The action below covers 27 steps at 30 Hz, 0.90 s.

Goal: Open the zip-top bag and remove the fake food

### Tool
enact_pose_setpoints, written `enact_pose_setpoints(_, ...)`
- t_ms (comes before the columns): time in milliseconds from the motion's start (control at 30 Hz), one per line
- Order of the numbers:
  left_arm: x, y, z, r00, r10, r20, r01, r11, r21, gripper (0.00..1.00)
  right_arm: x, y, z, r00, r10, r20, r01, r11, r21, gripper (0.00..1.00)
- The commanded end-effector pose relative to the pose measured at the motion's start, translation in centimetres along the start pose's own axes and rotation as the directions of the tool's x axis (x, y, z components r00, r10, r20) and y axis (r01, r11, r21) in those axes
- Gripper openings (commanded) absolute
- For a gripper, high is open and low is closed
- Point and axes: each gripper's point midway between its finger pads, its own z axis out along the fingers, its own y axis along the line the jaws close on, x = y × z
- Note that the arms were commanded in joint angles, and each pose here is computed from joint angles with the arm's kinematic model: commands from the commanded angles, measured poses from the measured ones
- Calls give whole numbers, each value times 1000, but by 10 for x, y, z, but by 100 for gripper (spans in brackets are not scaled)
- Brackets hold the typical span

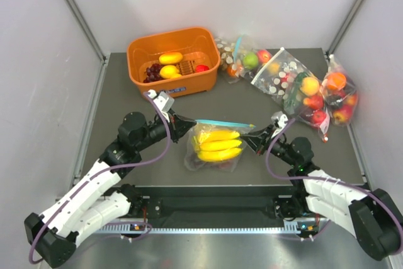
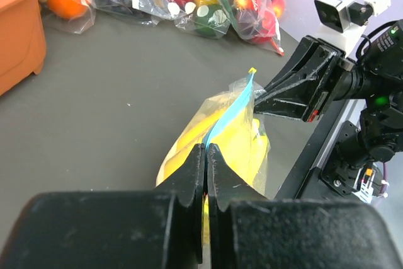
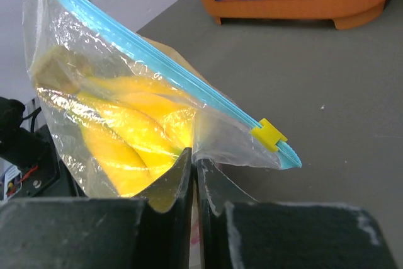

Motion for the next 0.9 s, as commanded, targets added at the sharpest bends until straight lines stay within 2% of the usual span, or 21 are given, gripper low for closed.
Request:
enact_pose_setpoints(0, -12, -3, -4, 999, 5, 54, -5, 1000, 5, 0, -33, 11, 3, 990, -68, 124, 75, 996, -47, 2)
enact_pose_setpoints(100, -15, 1, -6, 998, 15, 67, -14, 1000, -24, 1, -40, 13, 0, 987, -80, 142, 87, 995, -42, 0)
enact_pose_setpoints(133, -12, 4, -8, 999, 15, 50, -13, 999, -38, 10, -42, 15, 0, 986, -82, 147, 90, 995, -46, 0)
enact_pose_setpoints(167, -16, 7, -9, 998, 23, 58, -20, 998, -62, 53, -43, 16, -1, 986, -82, 143, 90, 995, -49, 0)
enact_pose_setpoints(200, -20, 8, -9, 997, 29, 64, -24, 997, -74, 69, -45, 20, -4, 986, -86, 140, 94, 994, -56, 0)
enact_pose_setpoints(233, -25, 10, -9, 997, 40, 72, -33, 995, -90, 79, -48, 23, -5, 986, -91, 140, 101, 993, -65, 0)
enact_pose_setpoints(267, -31, 12, -10, 995, 53, 86, -44, 993, -107, 96, -49, 26, -6, 985, -96, 141, 107, 992, -71, 0)
enact_pose_setpoints(300, -46, 10, -11, 990, 78, 114, -65, 991, -113, 99, -56, 32, -9, 980, -112, 162, 127, 988, -83, 0)
enact_pose_setpoints(367, -69, 4, -11, 983, 107, 151, -91, 990, -110, 99, -54, 34, -11, 985, -112, 133, 124, 989, -86, 0)
enact_pose_setpoints(433, -77, 2, -2, 982, 126, 143, -113, 989, -93, 99, -55, 39, -15, 985, -114, 126, 127, 987, -99, 0)
enact_pose_setpoints(500, -91, -13, 5, 977, 144, 156, -143, 990, -17, 99, -59, 47, -18, 983, -123, 134, 139, 983, -122, 0)
enact_pose_setpoints(600, -91, -23, 25, 982, 152, 117, -160, 985, 69, 99, -55, 54, -20, 986, -120, 118, 137, 980, -147, 0)
enact_pose_setpoints(667, -83, -37, 38, 981, 178, 73, -188, 965, 184, 97, -50, 55, -20, 988, -123, 91, 136, 979, -152, 0)
enact_pose_setpoints(800, -75, -64, 55, 964, 261, 56, -263, 889, 374, 94, -48, 60, -18, 991, -113, 71, 124, 977, -174, 0)
enact_pose_setpoints(833, -60, -66, 61, 966, 260, 0, -236, 879, 414, 93, -49, 61, -18, 992, -109, 68, 119, 977, -178, 0)
enact_pose_setpoints(867, -60, -79, 64, 961, 278, 3, -250, 859, 447, 92, -48, 62, -17, 993, -104, 58, 113, 976, -183, 0)
